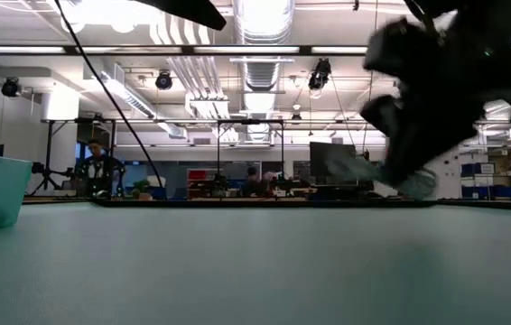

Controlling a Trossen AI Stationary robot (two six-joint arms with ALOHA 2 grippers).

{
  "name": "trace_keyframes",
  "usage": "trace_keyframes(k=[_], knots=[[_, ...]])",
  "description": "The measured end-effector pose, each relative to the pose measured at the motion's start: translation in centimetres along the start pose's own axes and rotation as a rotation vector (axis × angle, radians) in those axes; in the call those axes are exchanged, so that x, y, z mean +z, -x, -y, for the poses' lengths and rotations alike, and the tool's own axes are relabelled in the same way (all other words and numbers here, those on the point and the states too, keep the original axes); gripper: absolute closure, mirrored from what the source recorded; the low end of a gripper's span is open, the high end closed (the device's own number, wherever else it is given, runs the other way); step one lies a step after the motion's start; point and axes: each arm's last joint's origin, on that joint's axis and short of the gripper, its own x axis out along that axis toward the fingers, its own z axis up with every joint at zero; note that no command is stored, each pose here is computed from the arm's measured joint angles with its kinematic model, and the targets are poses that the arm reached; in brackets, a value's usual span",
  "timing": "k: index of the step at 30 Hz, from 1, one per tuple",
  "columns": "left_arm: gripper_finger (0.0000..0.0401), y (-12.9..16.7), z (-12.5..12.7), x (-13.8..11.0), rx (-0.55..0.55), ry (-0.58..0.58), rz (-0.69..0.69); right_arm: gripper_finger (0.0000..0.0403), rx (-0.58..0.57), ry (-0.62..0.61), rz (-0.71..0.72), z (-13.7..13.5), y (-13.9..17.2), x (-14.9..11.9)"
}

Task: Pick and place USB-C Cables
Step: Put the white charger cable in the green bin

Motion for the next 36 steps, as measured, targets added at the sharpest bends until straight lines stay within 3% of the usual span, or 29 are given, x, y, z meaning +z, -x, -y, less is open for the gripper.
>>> trace_keyframes(k=[10, 21, 29, 36], knots=[[0.0267, -0.6, 0.5, -0.6, 0.009, 0.049, 0.182, 0.0385, -0.024, 0.182, 0.461, 0.8, 0.8, 3.6], [0.0267, -0.7, 0.5, -0.7, -0.002, 0.067, 0.205, 0.0385, 0.021, 0.274, 0.845, 2.0, 2.6, 6.0], [0.0267, -0.7, 0.4, -0.2, -0.07, 0.114, 0.384, 0.0385, 0.003, 0.266, 0.91, 3.7, 2.9, 6.5], [0.0267, -1.9, -0.1, -0.1, -0.132, 0.141, 0.432, 0.0385, 0.006, 0.258, 0.91, 3.9, 2.9, 6.5]])
